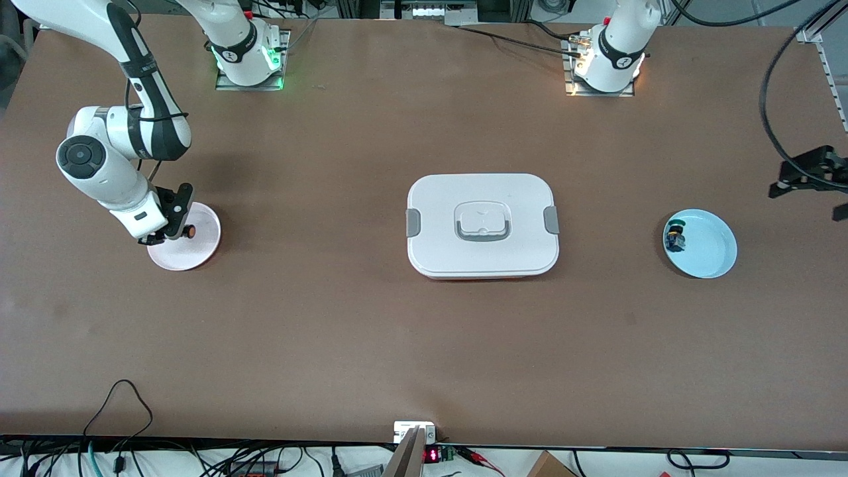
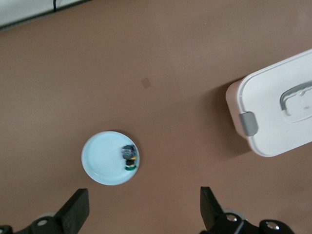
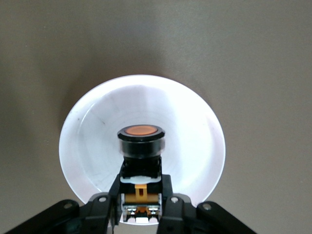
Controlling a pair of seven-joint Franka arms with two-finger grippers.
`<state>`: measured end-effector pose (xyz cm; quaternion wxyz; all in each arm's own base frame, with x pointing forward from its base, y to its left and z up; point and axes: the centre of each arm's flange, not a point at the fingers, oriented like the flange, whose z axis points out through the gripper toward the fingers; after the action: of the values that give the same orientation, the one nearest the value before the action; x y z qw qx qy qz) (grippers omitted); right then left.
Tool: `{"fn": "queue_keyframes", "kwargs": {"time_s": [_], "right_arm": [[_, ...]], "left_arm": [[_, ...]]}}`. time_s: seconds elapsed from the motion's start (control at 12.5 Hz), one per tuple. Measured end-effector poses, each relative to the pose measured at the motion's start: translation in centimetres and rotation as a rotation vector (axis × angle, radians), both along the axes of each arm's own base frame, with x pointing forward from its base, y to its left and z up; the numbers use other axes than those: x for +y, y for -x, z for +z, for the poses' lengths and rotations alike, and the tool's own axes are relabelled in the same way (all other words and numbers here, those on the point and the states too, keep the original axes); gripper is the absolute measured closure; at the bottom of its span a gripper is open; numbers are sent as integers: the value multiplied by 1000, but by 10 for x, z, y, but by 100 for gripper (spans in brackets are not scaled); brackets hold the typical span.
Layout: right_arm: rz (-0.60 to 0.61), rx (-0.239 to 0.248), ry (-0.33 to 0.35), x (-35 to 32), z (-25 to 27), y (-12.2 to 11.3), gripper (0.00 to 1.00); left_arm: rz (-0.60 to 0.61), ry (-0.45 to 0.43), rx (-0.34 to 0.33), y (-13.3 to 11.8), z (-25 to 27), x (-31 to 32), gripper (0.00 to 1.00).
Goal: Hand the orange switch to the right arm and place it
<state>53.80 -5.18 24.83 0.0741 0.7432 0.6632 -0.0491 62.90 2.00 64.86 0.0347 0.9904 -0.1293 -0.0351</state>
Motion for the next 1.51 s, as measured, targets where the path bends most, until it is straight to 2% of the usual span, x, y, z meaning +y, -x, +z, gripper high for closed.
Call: {"fn": "queue_keyframes", "kwargs": {"time_s": [0.16, 0.32, 0.56, 0.88, 1.04, 1.12, 1.28, 1.51], "right_arm": [[56, -9, -5, 0, -5, -1, 67], [95, -18, -11, -11, -18, -1, 67], [107, -8, -19, -27, -38, 2, 67], [120, -25, -34, -23, -55, 10, 67], [121, -26, -37, -22, -59, 12, 67], [120, -30, -37, -22, -58, 12, 60], [117, -45, -35, -23, -52, 10, 39], [98, -96, -25, -26, -24, 2, 7]], "left_arm": [[166, -16, 52, 8, -1, -24, 0], [251, -20, 85, 16, -10, -28, 0], [317, -29, 78, 31, -34, -15, 0], [351, -47, 48, 64, -71, -26, 0], [358, -43, 46, 71, -78, -24, 0], [358, -42, 44, 72, -78, -24, 0], [358, -41, 40, 73, -75, -24, 0], [351, -41, 39, 73, -75, -28, 0]]}}
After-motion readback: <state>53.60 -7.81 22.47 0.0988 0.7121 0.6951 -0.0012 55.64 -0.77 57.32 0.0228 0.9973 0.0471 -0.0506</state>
